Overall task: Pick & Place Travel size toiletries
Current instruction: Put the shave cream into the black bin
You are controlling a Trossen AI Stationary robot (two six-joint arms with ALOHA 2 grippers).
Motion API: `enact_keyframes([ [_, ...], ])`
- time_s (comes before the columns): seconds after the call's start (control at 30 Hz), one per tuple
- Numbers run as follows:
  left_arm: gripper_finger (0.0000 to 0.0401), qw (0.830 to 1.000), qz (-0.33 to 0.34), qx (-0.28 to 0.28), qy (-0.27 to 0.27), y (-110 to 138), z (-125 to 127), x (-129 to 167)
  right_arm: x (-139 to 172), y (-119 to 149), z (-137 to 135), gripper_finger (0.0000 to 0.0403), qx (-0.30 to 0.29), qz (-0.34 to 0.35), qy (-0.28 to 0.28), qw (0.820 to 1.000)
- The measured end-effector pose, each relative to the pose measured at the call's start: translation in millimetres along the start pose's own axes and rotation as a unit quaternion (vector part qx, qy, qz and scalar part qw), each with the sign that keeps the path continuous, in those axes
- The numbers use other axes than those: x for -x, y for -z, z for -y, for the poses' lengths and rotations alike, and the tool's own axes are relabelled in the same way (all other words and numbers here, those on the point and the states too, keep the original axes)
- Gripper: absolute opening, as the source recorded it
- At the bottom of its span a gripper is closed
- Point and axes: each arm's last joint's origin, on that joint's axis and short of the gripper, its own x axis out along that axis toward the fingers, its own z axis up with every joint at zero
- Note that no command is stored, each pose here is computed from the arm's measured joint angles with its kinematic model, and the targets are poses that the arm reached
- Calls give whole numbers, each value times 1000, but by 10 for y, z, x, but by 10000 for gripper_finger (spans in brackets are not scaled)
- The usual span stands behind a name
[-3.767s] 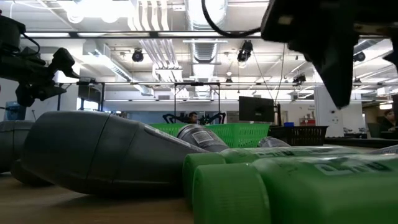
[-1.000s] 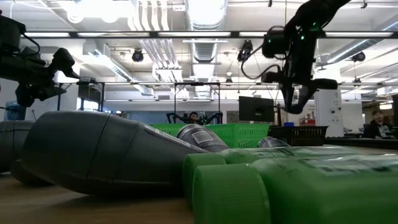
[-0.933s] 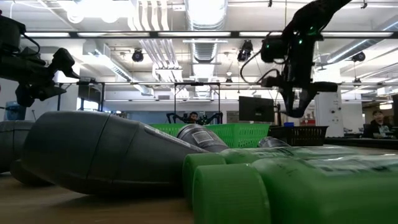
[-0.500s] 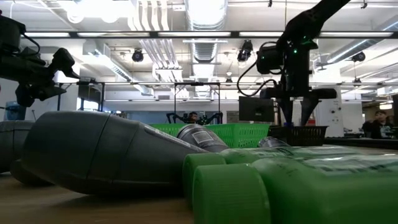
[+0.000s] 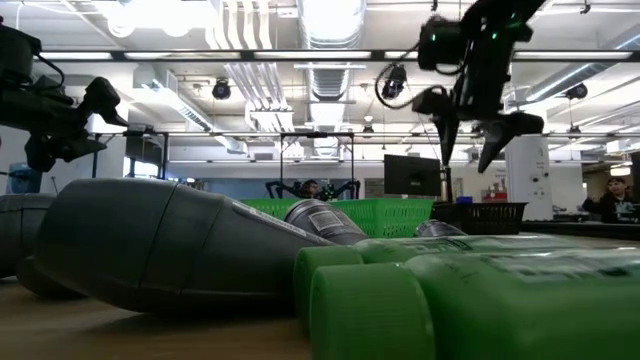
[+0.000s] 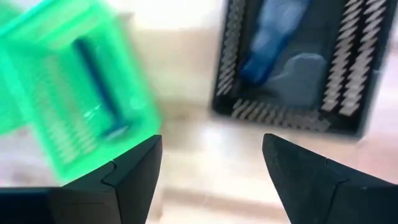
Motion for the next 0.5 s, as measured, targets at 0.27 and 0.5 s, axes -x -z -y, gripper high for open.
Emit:
enact_keyframes([
  [0.27,316,1000,0,0,0,0,0,0,-42,764,-332,265,-8,-59,-29,998],
  [0.5,316,1000,0,0,0,0,0,0,-232,1359,-549,262,-48,-96,-43,993],
])
